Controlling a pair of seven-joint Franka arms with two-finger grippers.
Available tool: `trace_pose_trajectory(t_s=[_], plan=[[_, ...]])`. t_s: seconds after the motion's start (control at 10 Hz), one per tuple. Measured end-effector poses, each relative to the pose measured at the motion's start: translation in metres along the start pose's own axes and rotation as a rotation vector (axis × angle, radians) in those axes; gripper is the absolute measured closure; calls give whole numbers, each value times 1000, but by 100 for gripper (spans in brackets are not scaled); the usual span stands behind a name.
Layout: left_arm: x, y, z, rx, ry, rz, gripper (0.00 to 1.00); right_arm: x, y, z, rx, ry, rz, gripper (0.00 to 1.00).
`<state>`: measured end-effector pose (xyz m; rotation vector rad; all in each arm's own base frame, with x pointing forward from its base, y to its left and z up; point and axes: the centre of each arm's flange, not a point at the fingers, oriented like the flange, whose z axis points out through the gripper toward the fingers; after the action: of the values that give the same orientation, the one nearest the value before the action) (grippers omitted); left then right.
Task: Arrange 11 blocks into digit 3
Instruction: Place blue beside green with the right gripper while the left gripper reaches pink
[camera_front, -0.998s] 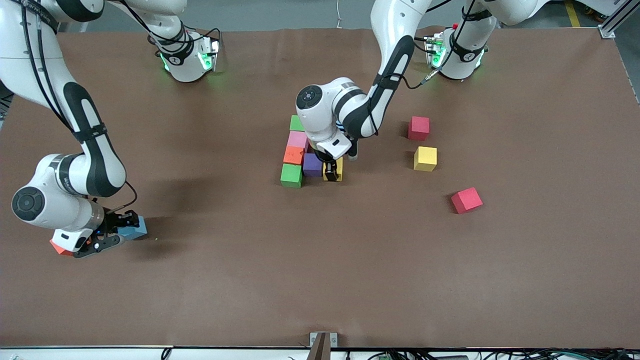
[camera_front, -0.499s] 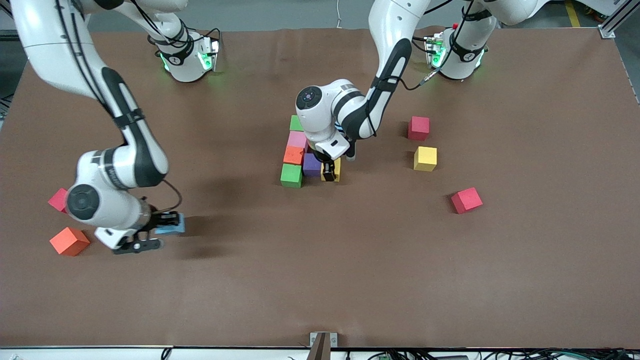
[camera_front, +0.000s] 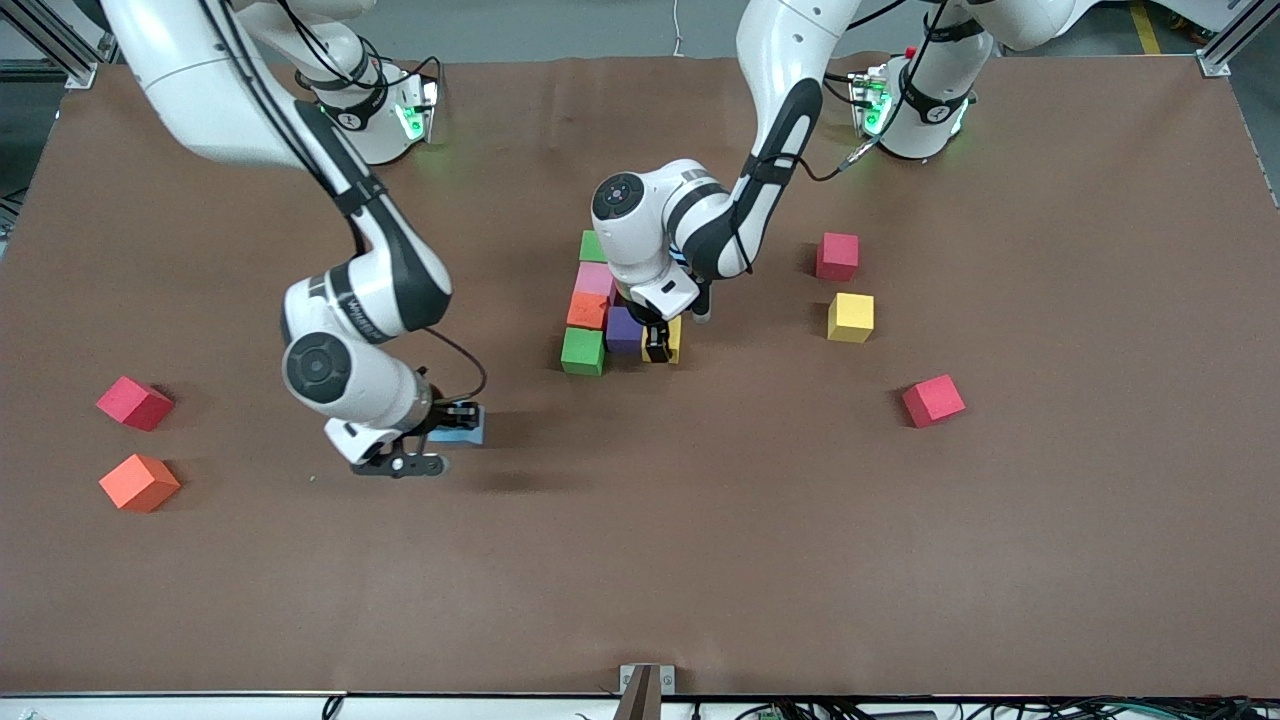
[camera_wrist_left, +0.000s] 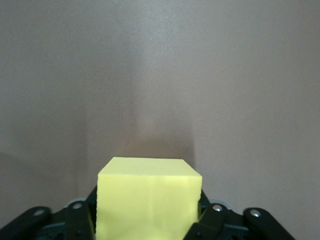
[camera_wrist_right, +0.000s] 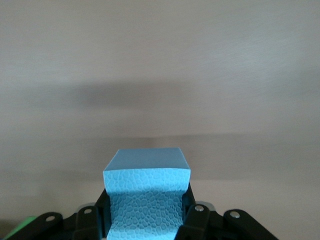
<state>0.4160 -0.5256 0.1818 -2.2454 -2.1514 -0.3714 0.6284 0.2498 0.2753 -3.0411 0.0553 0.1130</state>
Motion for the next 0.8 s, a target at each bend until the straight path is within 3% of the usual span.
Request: trace_pose_trajectory(t_s=[0.2, 0.5, 0.8], plan=[[0, -3, 4, 5, 6, 2, 1, -13, -40, 1, 25, 31, 40, 44], [6, 4, -21, 3, 0, 1, 0, -35, -82, 6, 33, 37, 89, 44], [50, 12, -69, 16, -14, 64, 0, -51, -111, 22, 39, 35, 143, 44]])
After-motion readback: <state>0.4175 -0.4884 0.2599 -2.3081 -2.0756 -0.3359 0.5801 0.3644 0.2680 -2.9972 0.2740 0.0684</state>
